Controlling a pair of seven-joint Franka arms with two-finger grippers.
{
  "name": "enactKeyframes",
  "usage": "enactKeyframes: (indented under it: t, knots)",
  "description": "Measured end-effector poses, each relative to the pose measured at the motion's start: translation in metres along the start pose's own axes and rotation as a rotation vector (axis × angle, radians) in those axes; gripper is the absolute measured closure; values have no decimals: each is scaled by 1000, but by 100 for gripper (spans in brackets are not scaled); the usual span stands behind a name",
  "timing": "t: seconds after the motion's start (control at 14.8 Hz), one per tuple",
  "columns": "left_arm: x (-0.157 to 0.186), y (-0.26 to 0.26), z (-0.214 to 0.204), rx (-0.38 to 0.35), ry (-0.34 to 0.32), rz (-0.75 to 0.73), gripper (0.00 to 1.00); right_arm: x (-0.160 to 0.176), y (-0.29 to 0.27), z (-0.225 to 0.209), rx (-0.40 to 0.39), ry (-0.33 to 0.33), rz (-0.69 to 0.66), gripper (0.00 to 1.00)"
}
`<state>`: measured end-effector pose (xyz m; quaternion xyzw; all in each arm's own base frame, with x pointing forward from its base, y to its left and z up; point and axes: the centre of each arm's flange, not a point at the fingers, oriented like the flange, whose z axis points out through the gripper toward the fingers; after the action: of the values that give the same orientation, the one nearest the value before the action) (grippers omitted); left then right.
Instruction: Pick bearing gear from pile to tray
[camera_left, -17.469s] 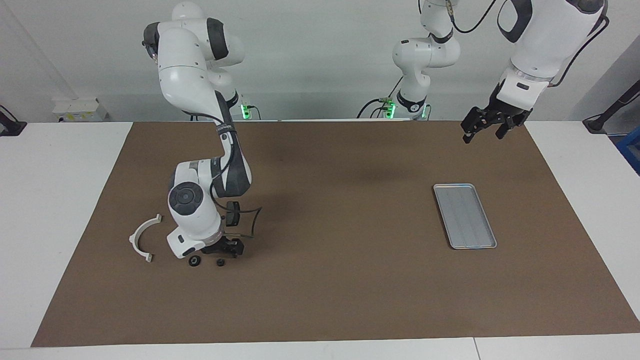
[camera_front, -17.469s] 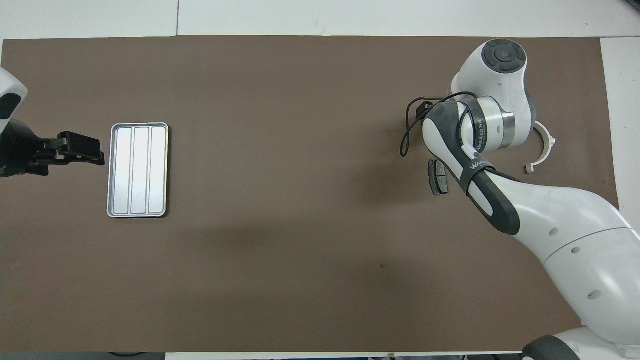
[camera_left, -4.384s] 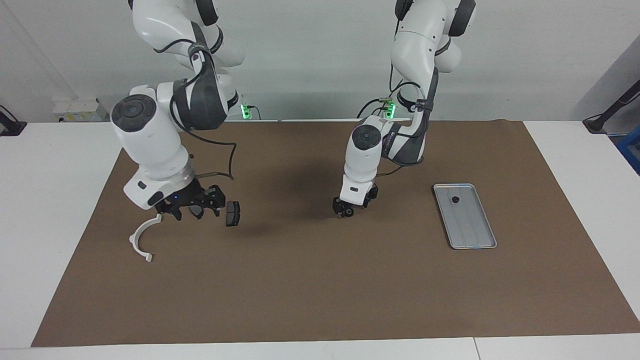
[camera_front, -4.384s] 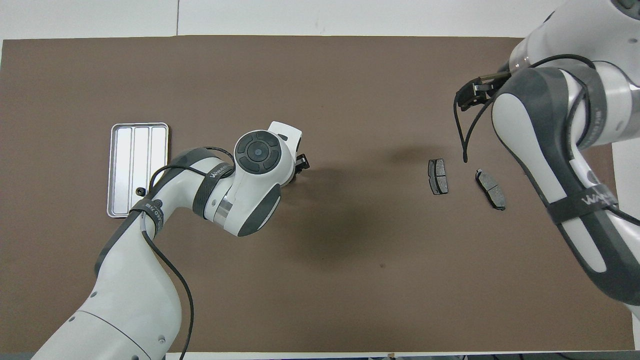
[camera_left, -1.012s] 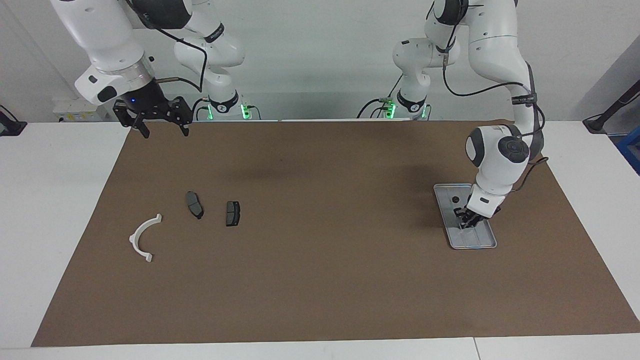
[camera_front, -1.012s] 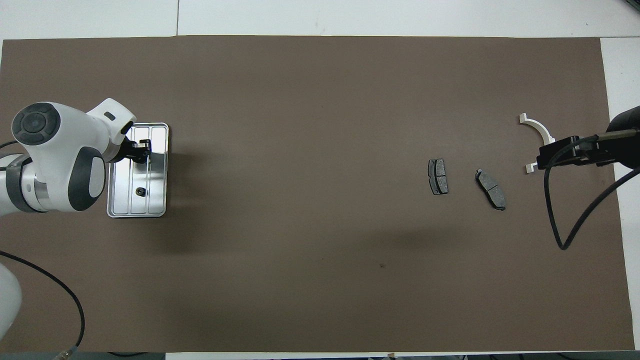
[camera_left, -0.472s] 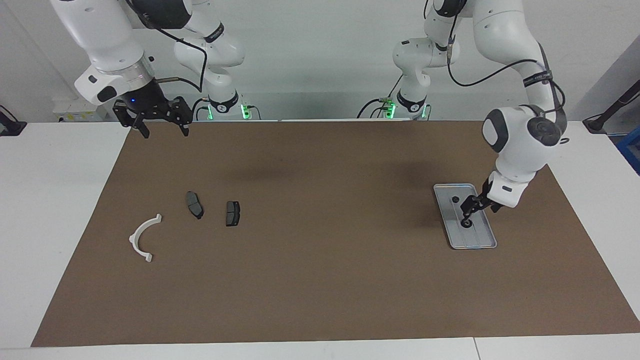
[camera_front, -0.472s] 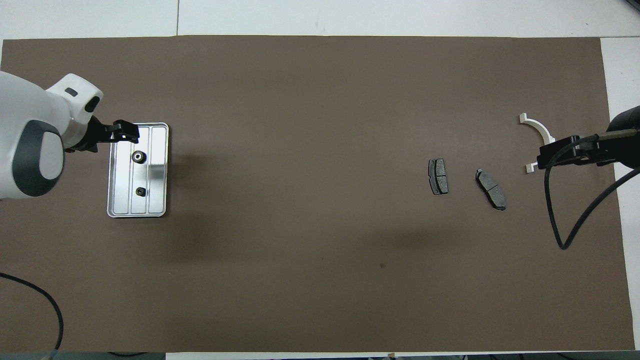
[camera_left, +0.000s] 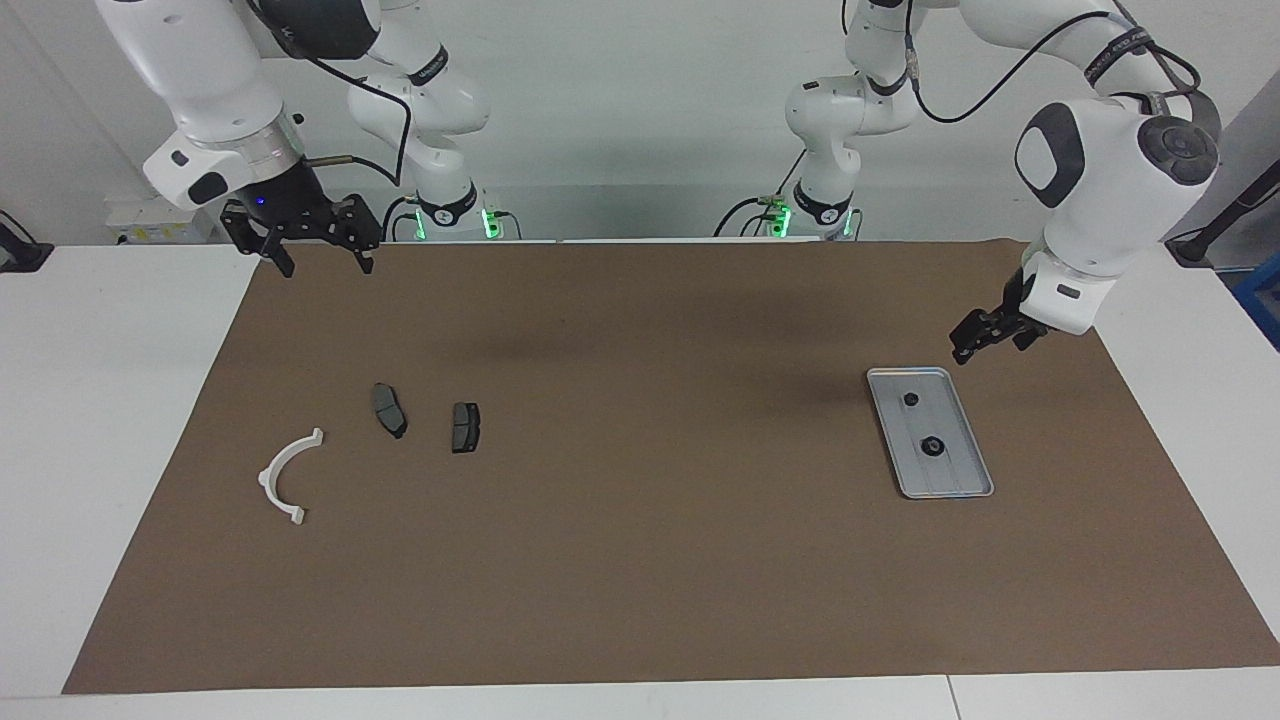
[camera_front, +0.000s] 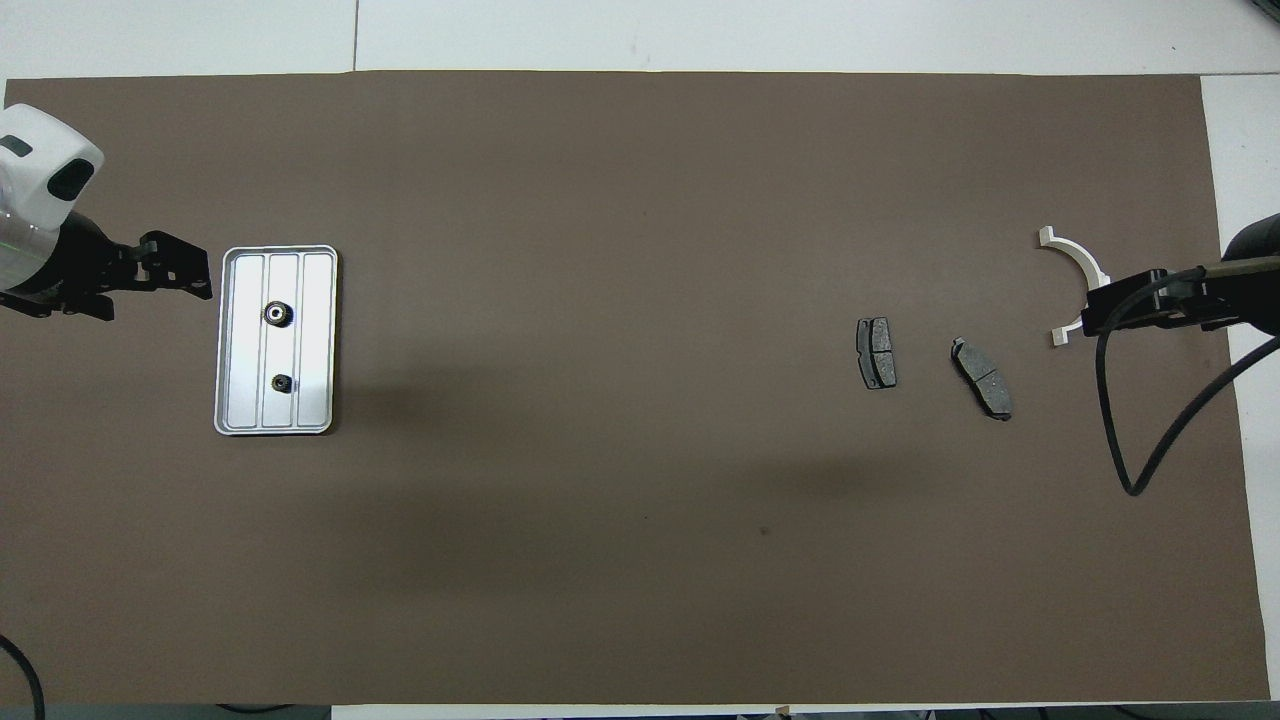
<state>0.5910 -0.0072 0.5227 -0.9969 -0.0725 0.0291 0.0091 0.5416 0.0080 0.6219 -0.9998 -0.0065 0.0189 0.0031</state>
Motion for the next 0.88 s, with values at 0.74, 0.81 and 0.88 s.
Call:
enactKeyframes:
  t: [0.74,0.81,0.88]
  knots:
    - [-29,9,-16,-5,-8,20,0,0,1,0,0,0,1,0]
    - [-32,10,-20,-5,-9,24,0,0,1,0,0,0,2,0]
    - [-36,12,-25,-4,-9,28,0,0,1,0,0,0,2,0]
